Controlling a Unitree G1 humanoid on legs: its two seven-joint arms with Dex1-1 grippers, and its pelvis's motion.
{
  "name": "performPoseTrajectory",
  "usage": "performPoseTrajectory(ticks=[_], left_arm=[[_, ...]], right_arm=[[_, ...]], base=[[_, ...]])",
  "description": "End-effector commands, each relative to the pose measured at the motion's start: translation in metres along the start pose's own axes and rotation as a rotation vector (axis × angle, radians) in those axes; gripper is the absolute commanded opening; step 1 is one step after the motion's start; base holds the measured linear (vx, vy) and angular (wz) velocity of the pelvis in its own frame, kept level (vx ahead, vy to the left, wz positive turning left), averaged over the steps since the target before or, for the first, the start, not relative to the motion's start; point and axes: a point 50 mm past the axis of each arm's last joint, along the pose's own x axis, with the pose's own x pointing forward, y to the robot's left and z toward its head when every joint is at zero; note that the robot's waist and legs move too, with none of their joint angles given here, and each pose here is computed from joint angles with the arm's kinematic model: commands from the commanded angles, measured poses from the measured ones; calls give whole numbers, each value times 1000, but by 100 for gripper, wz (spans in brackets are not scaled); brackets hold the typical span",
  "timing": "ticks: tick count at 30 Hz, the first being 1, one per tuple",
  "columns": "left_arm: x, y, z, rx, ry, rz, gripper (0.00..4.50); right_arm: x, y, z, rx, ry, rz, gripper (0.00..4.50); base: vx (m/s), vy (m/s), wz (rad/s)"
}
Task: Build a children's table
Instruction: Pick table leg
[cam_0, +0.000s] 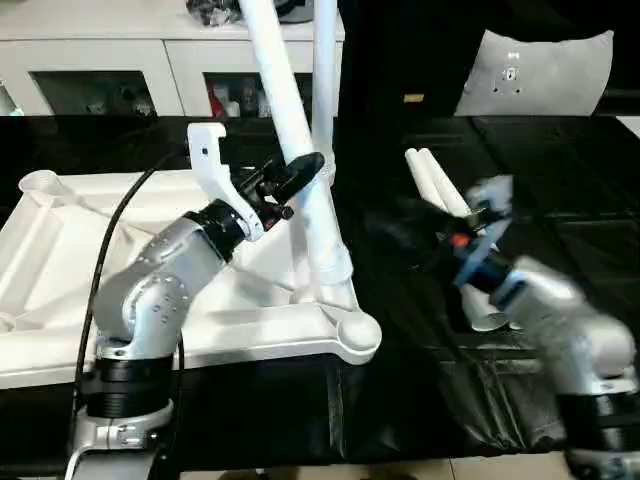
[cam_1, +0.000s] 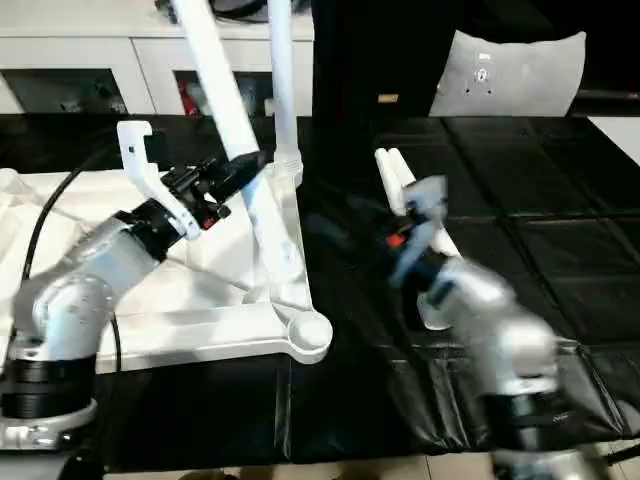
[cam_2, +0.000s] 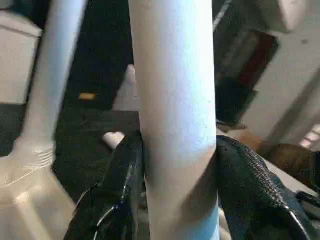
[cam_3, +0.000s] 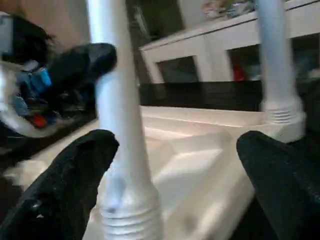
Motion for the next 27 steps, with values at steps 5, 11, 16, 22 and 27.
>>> performPoseTrajectory(ticks=[5,11,16,22,27], left_arm=[[-1,-19,12,48,19,-211,185],[0,-40,10,99,68,-407,185],[1,-54,8,100,69,-522,185],[0,-57,10,100,67,-573,185],[-1,-58,9,104,71,-588,185]], right_arm=[[-2,14,9,-60,98,177,450],[1,24,11,-66,190,312,450],[8,29,6,-46,236,380,408],[6,35,2,-16,289,474,337],[7,33,-2,-21,314,470,307]], base=[[0,0,0],[0,0,0],[0,0,0],[0,0,0],[0,0,0]])
